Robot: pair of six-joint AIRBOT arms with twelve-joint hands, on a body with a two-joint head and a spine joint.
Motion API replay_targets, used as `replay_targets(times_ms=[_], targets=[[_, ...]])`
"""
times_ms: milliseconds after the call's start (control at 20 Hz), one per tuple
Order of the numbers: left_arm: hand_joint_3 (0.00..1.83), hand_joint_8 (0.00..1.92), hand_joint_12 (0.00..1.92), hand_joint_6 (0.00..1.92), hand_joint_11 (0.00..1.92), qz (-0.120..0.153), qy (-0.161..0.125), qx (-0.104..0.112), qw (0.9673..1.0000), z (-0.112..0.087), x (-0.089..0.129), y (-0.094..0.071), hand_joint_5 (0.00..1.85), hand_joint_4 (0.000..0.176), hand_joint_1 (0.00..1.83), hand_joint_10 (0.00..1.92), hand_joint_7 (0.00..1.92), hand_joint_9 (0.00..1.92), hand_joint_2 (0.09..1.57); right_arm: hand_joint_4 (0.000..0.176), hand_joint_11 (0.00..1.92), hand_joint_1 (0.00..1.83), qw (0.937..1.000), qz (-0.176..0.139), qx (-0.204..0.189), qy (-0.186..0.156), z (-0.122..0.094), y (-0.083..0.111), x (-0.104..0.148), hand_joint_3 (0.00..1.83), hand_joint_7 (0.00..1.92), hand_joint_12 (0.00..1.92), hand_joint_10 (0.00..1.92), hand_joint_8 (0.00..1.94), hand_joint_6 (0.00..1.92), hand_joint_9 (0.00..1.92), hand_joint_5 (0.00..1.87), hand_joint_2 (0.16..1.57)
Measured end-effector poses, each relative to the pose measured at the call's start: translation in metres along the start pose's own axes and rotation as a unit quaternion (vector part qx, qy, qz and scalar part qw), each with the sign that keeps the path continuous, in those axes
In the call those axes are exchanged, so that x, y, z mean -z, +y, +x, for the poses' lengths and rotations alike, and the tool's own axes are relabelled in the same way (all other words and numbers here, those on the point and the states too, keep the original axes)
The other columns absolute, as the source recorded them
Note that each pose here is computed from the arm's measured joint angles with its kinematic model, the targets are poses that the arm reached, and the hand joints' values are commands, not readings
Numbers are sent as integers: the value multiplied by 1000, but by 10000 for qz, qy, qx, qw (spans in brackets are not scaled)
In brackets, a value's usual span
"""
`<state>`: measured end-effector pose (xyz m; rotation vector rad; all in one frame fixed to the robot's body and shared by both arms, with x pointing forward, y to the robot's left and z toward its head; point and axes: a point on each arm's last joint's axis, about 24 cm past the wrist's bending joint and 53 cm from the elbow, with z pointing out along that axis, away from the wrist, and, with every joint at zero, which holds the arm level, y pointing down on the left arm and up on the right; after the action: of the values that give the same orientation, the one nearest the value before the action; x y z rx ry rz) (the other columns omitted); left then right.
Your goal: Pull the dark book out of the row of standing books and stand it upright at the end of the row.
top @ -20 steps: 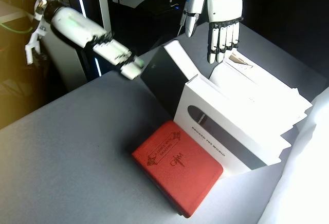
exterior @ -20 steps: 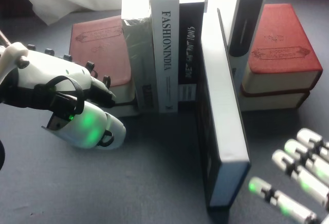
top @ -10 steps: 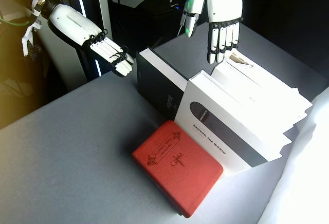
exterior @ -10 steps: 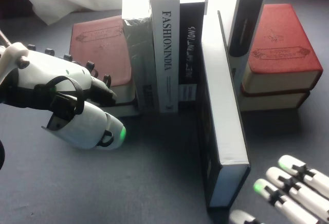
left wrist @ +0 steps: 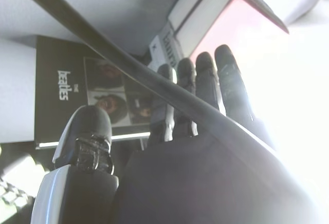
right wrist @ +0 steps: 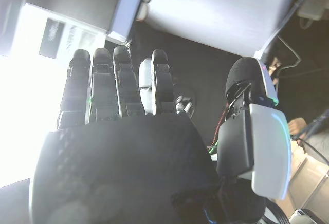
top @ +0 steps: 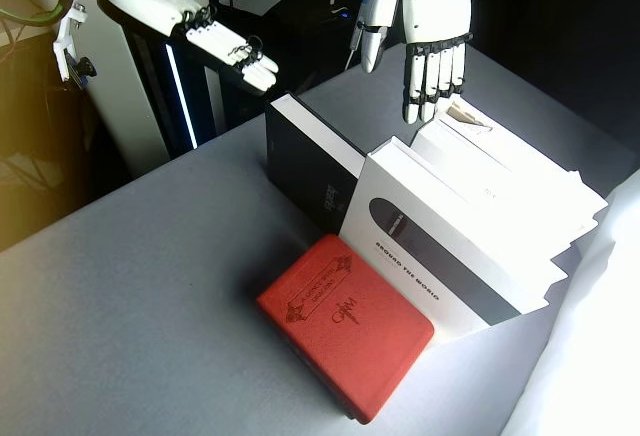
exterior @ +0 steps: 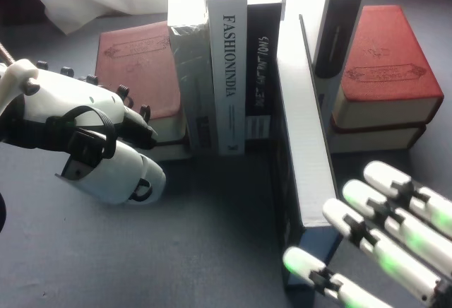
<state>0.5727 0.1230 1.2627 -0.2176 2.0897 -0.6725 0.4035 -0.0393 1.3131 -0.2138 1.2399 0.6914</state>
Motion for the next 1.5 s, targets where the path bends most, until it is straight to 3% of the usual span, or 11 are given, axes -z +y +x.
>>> replay_targets(times_ms=[200, 300, 550, 750, 1000, 1200, 1500], targets=[[4, 1, 190, 0, 69, -12, 4, -11, 10000, 0, 0, 1, 247, 0, 0, 1, 201, 138, 1495, 0, 0, 0, 9983, -197, -358, -410, -24, 8, -7, 0, 25, 0, 0, 9, 9, 0, 51, 1102], [0, 4, 353, 2, 5, -16, 4, -12, 10000, 0, 0, 1, 261, 0, 0, 1, 217, 150, 1501, 0, 0, 0, 9967, -357, -517, -521, -29, 11, -14, 1, 2, 0, 0, 0, 2, 0, 36, 1107], [3, 1, 281, 0, 0, -18, 8, -23, 10000, 0, 0, 1, 204, 0, 0, 0, 170, 108, 1511, 0, 0, 0, 9878, -905, -979, -802, -47, 14, -40, 0, 7, 0, 0, 3, 3, 0, 35, 1105], [1, 14, 308, 13, 0, -17, 9, -51, 10000, 0, 0, 1, 244, 0, 0, 8, 208, 132, 1513, 0, 0, 0, 9862, -1145, -1122, -408, -30, 12, -55, 0, 12, 0, 0, 3, 5, 0, 41, 1104], [1, 2, 365, 1, 0, -32, 15, -85, 10000, 1, 0, 2, 231, 0, 0, 2, 201, 140, 1532, 0, 0, 0, 9752, -1371, -1730, -173, -35, 3, -75, 0, 17, 0, 0, 7, 6, 0, 42, 1103], [4, 3, 361, 2, 0, -34, 13, -104, 9999, 0, 0, 2, 238, 0, 0, 2, 218, 152, 1544, 0, 0, 0, 9756, -1382, -1691, 226, -19, -6, -83, 0, 0, 0, 0, 0, 4, 0, 17, 1090], [0, 2, 344, 5, 0, -42, 16, -122, 9999, 1, 0, 2, 227, 0, 0, 2, 197, 133, 1542, 0, 0, 0, 9692, -1458, -1892, 592, -8, -30, -95, 0, 2, 0, 0, 1, 8, 0, 33, 1095]])
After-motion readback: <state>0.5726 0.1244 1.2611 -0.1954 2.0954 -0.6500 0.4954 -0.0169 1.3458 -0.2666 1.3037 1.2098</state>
